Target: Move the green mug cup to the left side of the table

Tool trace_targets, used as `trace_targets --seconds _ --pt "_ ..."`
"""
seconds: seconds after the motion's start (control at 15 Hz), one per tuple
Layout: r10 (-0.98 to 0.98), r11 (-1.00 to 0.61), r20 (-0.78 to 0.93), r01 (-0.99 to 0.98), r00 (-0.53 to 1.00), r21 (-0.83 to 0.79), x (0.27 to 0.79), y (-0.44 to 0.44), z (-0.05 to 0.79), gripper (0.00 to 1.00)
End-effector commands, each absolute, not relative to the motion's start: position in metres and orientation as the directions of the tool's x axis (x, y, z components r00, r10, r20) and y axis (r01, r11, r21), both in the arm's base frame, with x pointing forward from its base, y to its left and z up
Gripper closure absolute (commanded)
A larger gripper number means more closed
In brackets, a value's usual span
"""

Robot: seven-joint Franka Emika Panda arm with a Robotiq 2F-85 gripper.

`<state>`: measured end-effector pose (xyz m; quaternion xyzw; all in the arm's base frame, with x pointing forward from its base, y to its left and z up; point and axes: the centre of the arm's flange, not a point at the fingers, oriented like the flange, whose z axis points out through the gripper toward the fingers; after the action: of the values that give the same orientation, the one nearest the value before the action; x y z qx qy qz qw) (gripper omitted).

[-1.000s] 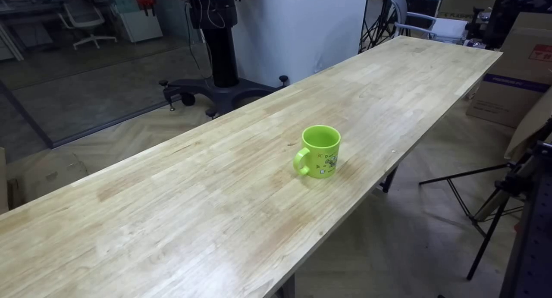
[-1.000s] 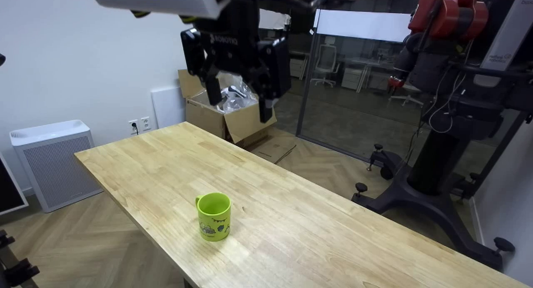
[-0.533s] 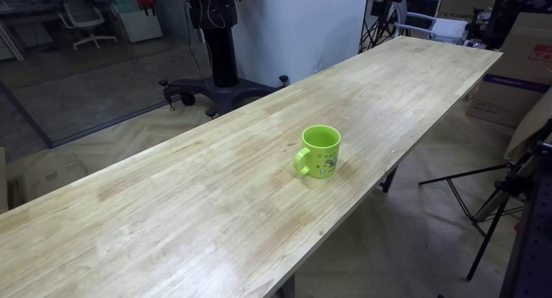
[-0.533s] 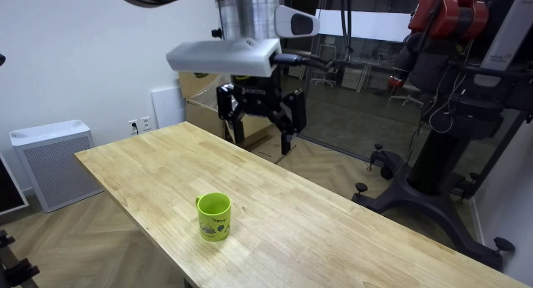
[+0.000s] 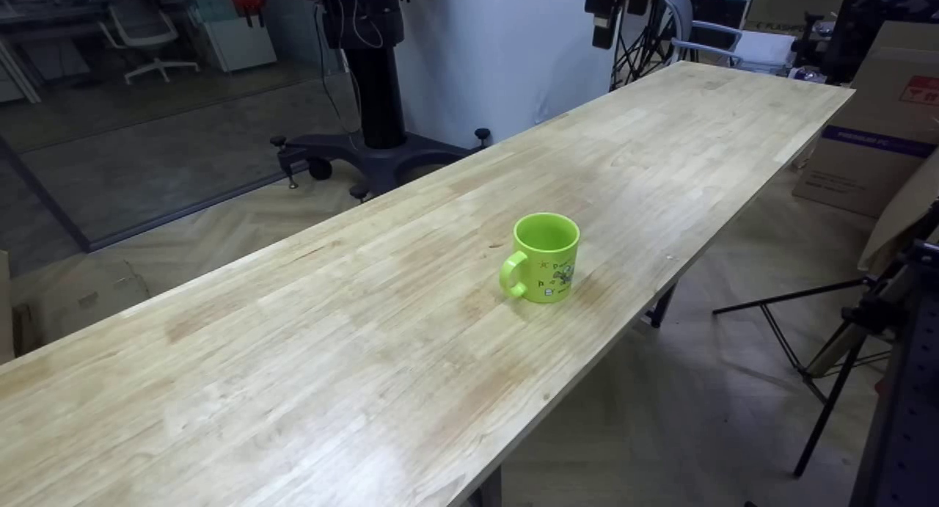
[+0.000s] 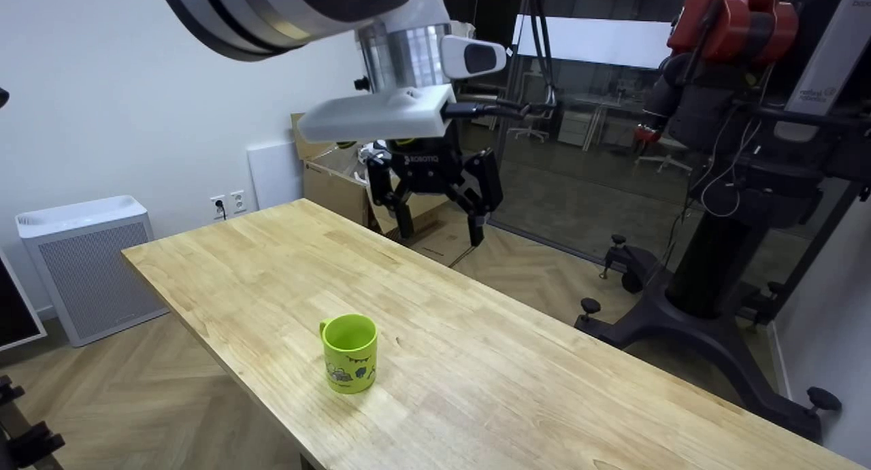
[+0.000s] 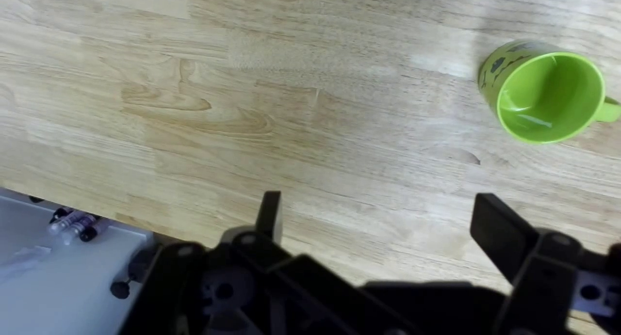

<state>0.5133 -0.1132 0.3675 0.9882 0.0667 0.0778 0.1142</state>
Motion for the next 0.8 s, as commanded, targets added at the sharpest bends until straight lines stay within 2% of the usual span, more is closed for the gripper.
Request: trace_targets --seconds 0.0,0.4,0.73 --pt "0.186 -0.959 0.113 0.155 0.976 0.236 0.512 -0.105 0.358 0.00" --pt "0.351 -0.921 0.119 0.320 0.929 0.221 0.510 -0.071 0.323 0.00" --pt "0.473 -0.879 0.271 0.471 0.838 0.075 0.516 -0.055 0.290 0.00"
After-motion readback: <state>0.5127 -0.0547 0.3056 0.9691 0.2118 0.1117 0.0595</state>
